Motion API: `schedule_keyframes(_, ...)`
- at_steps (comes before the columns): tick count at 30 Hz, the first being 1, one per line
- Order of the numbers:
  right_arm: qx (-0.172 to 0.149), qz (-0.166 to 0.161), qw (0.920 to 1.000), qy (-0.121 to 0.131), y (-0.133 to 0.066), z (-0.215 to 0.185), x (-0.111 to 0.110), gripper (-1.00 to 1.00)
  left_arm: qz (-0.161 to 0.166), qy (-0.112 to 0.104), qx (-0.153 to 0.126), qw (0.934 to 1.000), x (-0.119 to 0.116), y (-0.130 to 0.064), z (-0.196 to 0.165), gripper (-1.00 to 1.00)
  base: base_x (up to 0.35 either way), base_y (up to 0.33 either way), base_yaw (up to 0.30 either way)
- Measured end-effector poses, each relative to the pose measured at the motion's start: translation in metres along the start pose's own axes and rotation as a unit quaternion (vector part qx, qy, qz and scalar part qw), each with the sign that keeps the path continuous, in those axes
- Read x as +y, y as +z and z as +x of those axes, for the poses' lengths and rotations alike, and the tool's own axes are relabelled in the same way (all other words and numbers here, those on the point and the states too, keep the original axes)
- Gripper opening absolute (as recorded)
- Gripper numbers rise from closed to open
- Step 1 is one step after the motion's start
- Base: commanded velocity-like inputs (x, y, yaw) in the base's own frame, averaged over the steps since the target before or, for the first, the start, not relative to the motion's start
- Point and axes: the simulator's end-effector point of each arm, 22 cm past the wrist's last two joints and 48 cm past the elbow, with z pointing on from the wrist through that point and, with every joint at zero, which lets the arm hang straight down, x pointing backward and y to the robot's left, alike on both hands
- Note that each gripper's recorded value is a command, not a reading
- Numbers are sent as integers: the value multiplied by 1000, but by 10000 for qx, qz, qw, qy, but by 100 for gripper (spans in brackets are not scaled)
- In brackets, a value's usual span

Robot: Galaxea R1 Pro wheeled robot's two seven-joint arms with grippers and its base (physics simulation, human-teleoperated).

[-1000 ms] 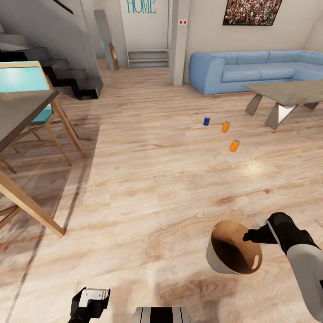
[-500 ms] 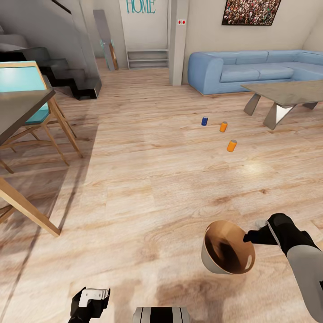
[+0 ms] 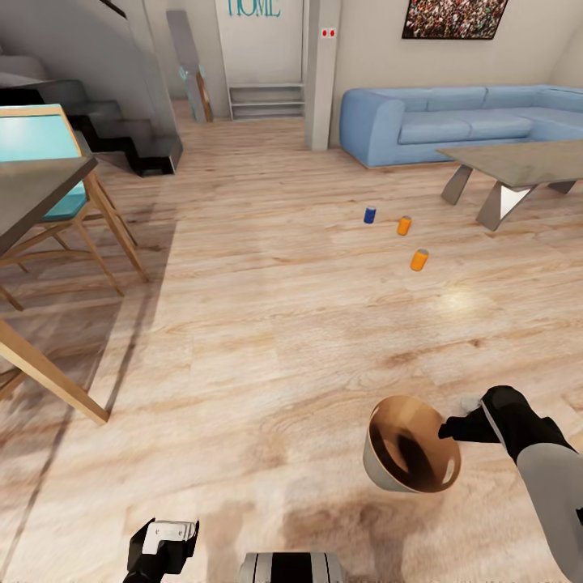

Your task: Put the three can of soda from the living room inside the tash can in the kitchen.

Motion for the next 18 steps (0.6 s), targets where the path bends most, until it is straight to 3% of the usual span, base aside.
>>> schedule_keyframes(9,244,56,9996,-102,23,13,1,100,20,0,222,9998,-2,4,20,100,0,0,0)
schedule_keyframes(18,309,71,9994,-122,29,17,1,100,24,0,283,9996,-2,4,25,100,0,0,0)
